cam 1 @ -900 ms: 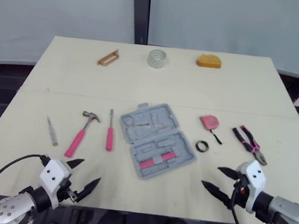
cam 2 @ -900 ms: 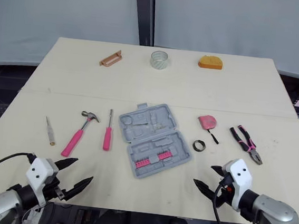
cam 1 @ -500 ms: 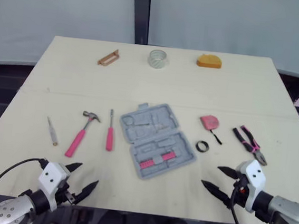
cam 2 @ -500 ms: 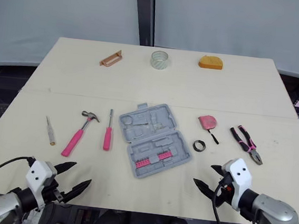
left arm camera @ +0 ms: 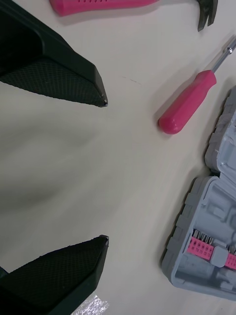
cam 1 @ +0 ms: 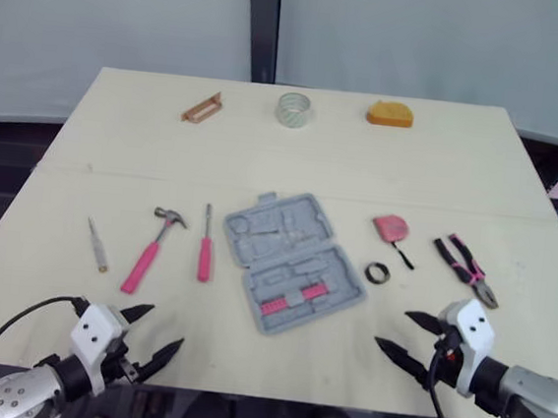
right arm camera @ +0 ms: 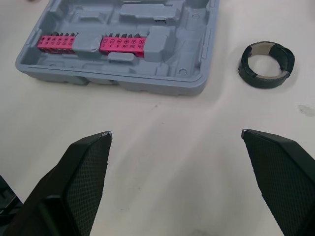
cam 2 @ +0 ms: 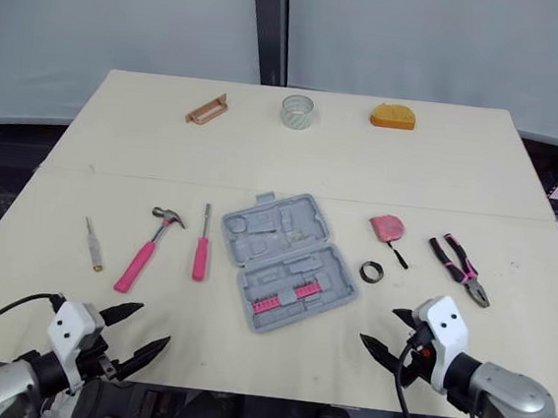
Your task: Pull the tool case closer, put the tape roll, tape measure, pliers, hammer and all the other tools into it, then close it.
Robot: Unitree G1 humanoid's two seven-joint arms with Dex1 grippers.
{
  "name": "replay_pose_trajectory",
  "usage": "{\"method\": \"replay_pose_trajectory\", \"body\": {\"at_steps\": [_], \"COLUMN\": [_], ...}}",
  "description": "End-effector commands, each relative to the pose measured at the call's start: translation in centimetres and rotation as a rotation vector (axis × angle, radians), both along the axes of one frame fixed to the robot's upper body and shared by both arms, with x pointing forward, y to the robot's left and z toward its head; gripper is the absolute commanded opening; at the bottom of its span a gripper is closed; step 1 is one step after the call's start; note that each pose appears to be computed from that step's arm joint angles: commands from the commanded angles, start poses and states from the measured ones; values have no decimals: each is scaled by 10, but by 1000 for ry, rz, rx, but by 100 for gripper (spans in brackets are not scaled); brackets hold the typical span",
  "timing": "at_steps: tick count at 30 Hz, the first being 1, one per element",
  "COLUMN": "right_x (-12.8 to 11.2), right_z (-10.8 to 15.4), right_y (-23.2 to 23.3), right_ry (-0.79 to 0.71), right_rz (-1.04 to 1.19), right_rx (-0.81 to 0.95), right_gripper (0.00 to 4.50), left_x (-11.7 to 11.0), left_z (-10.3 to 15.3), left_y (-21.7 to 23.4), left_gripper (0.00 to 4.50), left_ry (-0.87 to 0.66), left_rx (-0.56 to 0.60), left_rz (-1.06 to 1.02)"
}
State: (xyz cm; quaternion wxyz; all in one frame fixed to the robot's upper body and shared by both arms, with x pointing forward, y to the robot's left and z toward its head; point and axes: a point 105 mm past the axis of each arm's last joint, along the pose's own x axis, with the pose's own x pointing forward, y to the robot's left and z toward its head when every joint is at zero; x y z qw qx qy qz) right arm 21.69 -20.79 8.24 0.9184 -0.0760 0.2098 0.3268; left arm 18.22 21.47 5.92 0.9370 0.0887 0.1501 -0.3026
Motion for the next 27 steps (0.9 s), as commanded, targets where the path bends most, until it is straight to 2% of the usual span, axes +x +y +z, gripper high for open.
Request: {"method": "replay_pose_trajectory", "body": {"at_steps": [1,6,8,9,11,15,17,18,27], "right_x": [2,4,8,10,20,37,47,51,120], "right_z": [3,5,9,11,22,38,45,47,59], "right_y": [1,1,2,3,5,12,16,17,31], "right_ry": [-21,-26,-39,-50,-88,-138,-161,-168,-174], "right_rz": [4,1,-2,-3,-3,21,45,53,68], "right_rx": [2,4,11,14,33,35,25,22,-94], "right_gripper": [450,450,450,394,319,99,2,0,0], "left_x": [3,7,11,13,23,43,52,55,100], "left_z": [14,21,23,24,28,37,42,44,43], "left_y": [-8,-10,-11,-12,-16,-31,-39,-41,-50], "left_gripper": [448,448,448,425,369,162,61,6,2], "left_ry": [-31,-51,-63,-64,-67,-57,-53,-51,-7], "left_rx": [-50,-58,-23,-14,-26,-25,-33,-37,-17], "left_rz": [-37,-50,-79,-79,-67,-87,-99,-104,-66]}}
